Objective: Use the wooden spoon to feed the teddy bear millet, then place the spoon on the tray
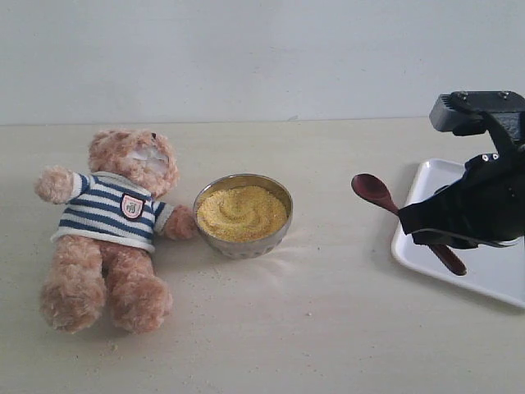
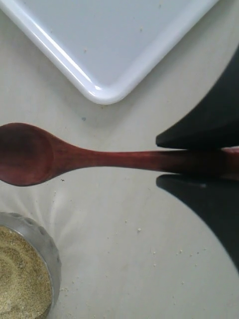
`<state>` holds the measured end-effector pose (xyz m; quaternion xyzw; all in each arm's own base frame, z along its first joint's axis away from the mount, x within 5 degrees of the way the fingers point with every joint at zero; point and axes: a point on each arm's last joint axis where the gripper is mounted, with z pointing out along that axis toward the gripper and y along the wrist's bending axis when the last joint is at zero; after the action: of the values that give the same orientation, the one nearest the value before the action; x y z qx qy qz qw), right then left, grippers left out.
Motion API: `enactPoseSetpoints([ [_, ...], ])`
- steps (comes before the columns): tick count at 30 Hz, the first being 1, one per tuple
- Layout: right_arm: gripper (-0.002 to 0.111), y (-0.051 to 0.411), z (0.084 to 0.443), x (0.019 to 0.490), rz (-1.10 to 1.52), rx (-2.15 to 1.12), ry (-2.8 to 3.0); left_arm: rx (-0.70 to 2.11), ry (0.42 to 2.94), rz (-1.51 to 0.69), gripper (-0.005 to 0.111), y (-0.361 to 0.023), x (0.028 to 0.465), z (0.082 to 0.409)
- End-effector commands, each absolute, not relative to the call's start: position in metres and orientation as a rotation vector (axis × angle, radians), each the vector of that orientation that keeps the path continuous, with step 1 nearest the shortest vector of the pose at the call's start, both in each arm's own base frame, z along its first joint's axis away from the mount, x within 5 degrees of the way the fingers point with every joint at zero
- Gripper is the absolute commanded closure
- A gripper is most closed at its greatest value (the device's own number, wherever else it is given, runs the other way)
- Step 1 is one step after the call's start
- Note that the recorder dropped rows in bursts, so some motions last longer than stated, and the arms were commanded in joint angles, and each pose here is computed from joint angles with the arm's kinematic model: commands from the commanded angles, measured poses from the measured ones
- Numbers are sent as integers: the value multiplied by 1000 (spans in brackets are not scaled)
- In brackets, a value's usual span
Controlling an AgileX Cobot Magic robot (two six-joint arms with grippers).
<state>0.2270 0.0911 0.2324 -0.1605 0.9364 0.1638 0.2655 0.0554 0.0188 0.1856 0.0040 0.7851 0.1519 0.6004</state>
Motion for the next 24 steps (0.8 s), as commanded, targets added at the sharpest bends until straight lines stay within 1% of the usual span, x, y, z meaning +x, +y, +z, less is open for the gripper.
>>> enactPoseSetpoints([
  [1,109,91,234,226,439,-441,2515,14,1824,354,102,19,55,185],
  [12,109,90,237,231,418,-414,2466,17,1817,351,102,19,56,186],
  [15,109,91,250,244,384,-377,2389,17,1817,351,102,19,56,186],
  [19,109,96,264,276,342,-334,2383,17,1817,351,102,19,56,186],
  [24,109,97,256,310,195,-343,2448,17,1817,351,102,19,56,186],
])
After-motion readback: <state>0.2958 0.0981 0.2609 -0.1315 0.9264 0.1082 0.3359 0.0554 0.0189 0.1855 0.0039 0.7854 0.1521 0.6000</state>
